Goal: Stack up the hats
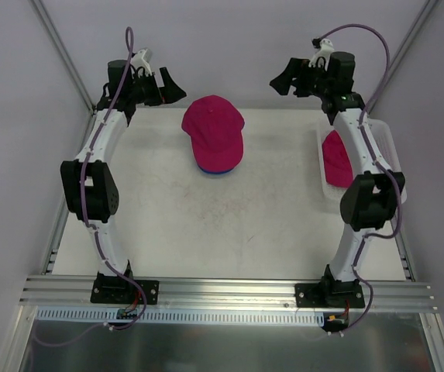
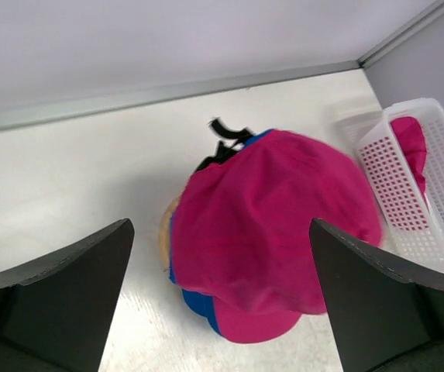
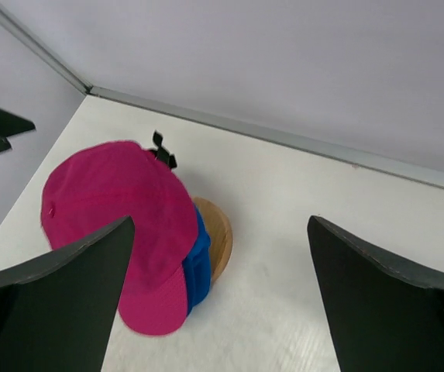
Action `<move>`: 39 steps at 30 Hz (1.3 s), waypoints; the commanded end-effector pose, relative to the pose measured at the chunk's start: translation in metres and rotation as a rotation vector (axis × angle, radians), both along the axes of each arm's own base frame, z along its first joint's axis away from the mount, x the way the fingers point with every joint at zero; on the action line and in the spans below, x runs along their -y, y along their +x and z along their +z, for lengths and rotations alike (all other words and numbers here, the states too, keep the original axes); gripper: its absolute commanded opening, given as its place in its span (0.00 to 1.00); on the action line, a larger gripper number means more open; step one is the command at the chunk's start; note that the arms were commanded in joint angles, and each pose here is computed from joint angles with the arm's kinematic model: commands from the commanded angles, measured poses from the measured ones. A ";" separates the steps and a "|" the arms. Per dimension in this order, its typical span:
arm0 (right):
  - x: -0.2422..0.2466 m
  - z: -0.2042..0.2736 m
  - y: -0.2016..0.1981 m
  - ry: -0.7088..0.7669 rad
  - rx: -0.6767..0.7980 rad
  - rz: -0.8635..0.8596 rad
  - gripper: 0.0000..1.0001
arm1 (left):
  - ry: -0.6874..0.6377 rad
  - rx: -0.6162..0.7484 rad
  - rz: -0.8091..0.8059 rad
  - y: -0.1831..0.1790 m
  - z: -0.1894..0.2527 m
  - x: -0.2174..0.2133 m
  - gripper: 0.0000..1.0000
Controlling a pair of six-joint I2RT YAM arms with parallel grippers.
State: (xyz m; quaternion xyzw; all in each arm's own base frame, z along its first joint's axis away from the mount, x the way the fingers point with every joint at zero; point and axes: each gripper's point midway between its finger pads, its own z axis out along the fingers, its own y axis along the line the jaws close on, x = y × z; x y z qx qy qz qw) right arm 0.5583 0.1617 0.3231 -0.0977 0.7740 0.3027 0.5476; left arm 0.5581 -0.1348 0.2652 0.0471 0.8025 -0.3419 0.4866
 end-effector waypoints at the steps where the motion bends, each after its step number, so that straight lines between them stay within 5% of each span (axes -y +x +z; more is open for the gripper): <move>1: 0.019 0.026 -0.048 -0.059 0.044 0.029 0.99 | 0.014 0.189 -0.072 -0.029 0.075 0.008 0.99; 8: 0.100 -0.011 -0.110 -0.235 -0.071 -0.108 1.00 | 0.066 0.284 -0.094 -0.067 0.106 0.005 0.99; 17: 0.228 -0.101 -0.168 -0.499 -0.460 -0.177 0.90 | 0.240 0.220 -0.120 -0.150 0.033 -0.012 0.99; 22: 0.254 -0.146 -0.151 -0.524 -0.603 -0.211 0.70 | 0.226 0.178 -0.152 -0.175 0.011 -0.009 0.99; 31: 0.276 -0.192 -0.098 -0.551 -0.654 -0.331 0.55 | 0.212 0.119 -0.165 -0.176 -0.001 -0.008 0.99; 39: 0.303 -0.245 -0.078 -0.630 -0.712 -0.461 0.59 | 0.262 0.095 -0.068 -0.168 -0.007 -0.023 0.99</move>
